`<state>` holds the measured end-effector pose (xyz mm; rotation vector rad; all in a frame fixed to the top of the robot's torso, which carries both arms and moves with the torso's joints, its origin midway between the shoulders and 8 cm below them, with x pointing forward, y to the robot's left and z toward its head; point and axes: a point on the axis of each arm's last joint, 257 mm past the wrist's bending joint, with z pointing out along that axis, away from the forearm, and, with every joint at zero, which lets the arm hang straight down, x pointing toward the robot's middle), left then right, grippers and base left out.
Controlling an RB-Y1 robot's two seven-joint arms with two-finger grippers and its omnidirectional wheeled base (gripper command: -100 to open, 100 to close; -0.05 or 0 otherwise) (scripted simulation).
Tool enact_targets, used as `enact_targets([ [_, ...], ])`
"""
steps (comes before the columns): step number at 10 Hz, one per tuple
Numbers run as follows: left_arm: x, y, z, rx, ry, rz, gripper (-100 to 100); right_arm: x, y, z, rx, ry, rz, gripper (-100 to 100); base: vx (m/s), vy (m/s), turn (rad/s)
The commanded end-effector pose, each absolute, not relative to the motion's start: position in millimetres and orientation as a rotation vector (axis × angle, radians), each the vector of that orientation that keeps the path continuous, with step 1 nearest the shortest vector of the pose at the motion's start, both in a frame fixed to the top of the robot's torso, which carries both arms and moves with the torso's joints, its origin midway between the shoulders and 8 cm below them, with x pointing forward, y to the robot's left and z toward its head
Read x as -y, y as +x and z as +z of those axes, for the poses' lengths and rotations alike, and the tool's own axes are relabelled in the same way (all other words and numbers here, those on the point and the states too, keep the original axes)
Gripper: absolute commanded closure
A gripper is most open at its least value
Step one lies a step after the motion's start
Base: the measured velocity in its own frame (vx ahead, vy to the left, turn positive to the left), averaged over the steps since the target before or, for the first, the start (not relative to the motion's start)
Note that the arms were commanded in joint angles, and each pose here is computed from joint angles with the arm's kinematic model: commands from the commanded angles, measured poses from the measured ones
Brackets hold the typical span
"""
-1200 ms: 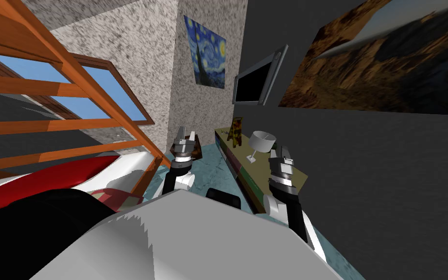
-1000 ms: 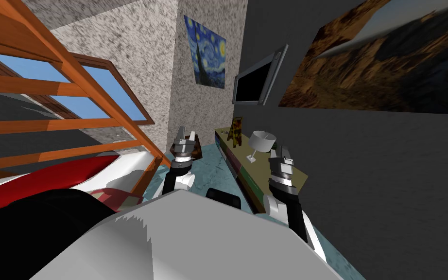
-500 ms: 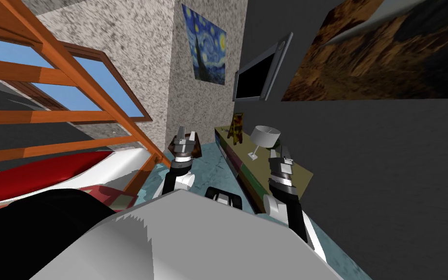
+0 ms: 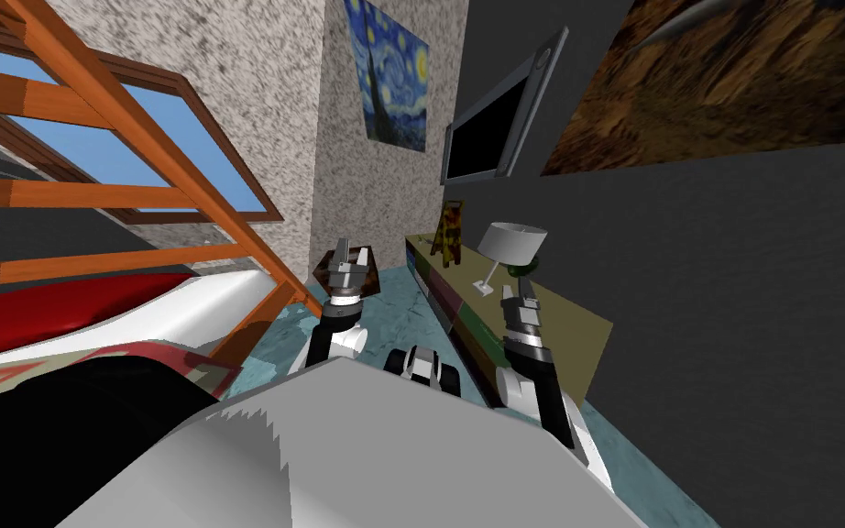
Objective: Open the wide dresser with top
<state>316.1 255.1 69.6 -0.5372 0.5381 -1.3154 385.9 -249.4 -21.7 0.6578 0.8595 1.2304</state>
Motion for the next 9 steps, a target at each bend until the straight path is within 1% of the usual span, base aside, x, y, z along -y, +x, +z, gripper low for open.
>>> enact_targets([
  [1,-255,316,70,-0.538,-0.537,-1.315,0,241,401,-67,-1.014,0.685,1.157,-100,0.12,0.114,0.013],
  [2,-255,316,70,-0.538,-0.537,-1.315,0,241,402,-69,-1.019,0.692,1.154,-100,0.094,0.078,0.012],
  [3,-255,316,70,-0.538,-0.537,-1.315,0,239,409,-92,-1.092,0.71,1.113,-100,0.092,0.07,0.025],
  [4,-255,316,70,-0.538,-0.537,-1.315,0,239,409,-92,-1.092,0.71,1.113,-100,0.067,0.057,0.012],
  [5,-255,316,70,-0.538,-0.537,-1.315,0,236,414,-117,-1.164,0.721,1.071,-100,0.072,0.085,0.019],
  [6,-255,316,70,-0.538,-0.537,-1.315,0,237,414,-119,-1.17,0.728,1.066,-100,0.056,0.067,0.007],
  [7,-255,316,70,-0.538,-0.537,-1.315,0,235,418,-145,-1.245,0.739,1.018,-100,0.086,0.079,0.031],
  [8,-255,316,70,-0.538,-0.537,-1.315,0,236,419,-148,-1.252,0.747,1.012,-100,0.075,0.072,0.011],
  [9,-255,316,70,-0.538,-0.537,-1.315,0,235,421,-175,-1.329,0.754,0.959,-100,0.096,0.093,0.024],
])
